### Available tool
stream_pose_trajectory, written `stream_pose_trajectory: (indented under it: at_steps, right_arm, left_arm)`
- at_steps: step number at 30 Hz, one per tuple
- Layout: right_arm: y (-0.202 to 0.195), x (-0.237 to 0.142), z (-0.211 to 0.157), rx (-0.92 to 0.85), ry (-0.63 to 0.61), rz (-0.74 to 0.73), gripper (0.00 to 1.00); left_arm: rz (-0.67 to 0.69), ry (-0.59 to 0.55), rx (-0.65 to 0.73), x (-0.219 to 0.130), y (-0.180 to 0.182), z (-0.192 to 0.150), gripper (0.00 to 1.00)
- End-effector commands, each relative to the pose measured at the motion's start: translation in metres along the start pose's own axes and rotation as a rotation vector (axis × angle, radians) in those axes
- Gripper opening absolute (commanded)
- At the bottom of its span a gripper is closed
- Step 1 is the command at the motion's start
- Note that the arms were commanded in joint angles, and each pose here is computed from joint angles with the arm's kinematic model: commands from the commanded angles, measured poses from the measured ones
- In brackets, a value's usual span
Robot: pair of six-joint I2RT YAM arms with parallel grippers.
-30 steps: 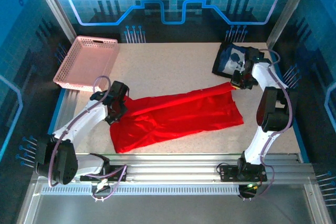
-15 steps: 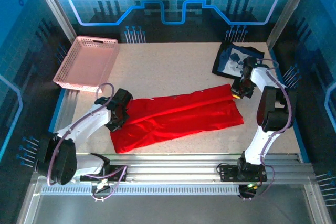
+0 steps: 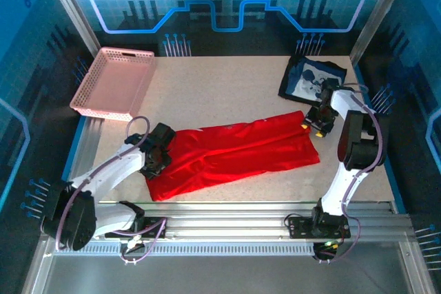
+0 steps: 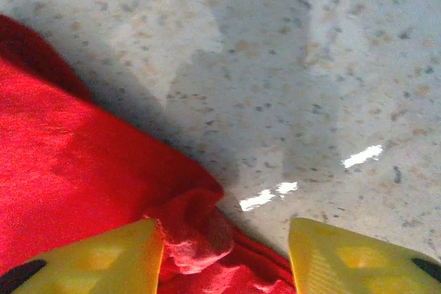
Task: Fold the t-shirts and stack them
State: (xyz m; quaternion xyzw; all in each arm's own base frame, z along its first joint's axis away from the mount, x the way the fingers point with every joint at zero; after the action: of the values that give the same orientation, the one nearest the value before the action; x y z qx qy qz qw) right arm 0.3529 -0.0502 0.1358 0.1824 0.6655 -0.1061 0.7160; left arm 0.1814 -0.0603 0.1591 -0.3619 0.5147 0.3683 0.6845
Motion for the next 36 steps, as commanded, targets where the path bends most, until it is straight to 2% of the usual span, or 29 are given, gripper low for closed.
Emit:
stream_pose_trajectory:
  at_steps: [1,5,8,10,12,15,18,20,24,29,31,36]
  right_arm:
    - [-0.007,-0.024,-0.008,0.085,-0.015,0.054,0.58]
    - [0.004,-0.054,-0.011,0.051,-0.083,0.113,0.6]
    - [0.027,-0.069,-0.006,-0.046,-0.16,0.256,0.62]
    - [0.051,-0.074,0.003,-0.147,-0.19,0.362,0.63]
    - [0.072,-0.065,0.011,-0.221,-0.143,0.379,0.62]
    - [0.09,-0.041,0.02,-0.273,-0.065,0.361,0.57]
    - [0.094,-0.009,0.024,-0.249,0.013,0.362,0.45]
    - [0.088,0.011,0.023,-0.226,0.058,0.311,0.37]
    - [0.071,0.035,0.012,-0.181,0.134,0.218,0.27]
    - [0.051,0.04,-0.006,-0.15,0.167,0.137,0.25]
    - [0.047,0.042,-0.011,-0.142,0.187,0.123,0.24]
    - [0.044,0.038,-0.017,-0.141,0.179,0.098,0.24]
  left_arm:
    - [-0.083,-0.041,-0.005,-0.037,-0.009,0.002,0.59]
    - [-0.183,-0.131,0.002,-0.069,-0.022,0.013,0.7]
    - [-0.273,-0.174,0.068,-0.083,-0.047,0.019,0.75]
    - [-0.322,-0.142,0.141,-0.081,-0.069,0.018,0.81]
    - [-0.35,-0.062,0.189,-0.072,-0.088,0.016,0.81]
    - [-0.257,0.038,0.186,-0.052,-0.1,0.015,0.8]
    - [-0.169,0.068,0.158,-0.037,-0.096,0.015,0.76]
    - [-0.172,0.07,0.118,-0.028,-0.093,0.02,0.75]
    - [-0.243,0.085,0.061,-0.016,-0.091,0.025,0.75]
    - [-0.186,0.095,0.036,-0.002,-0.081,0.022,0.74]
    - [-0.213,0.1,0.035,0.001,-0.083,0.022,0.74]
    - [-0.277,0.138,0.149,0.005,-0.106,0.02,0.74]
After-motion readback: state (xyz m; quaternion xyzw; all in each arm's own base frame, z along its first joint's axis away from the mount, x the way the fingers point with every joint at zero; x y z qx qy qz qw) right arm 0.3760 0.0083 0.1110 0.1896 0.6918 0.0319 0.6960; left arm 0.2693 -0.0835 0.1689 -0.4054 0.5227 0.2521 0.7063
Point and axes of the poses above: each hand's point on the last joint's axis, 136 mm out from that joint toward the fingers, its own x axis out along the fingers, its own y axis along the line the jaws close on, z = x × y, the point moved 10 cm from there along -x, back along the fingers, and after that the axes turned 13 degrees about -x, right-handed, at the moved point
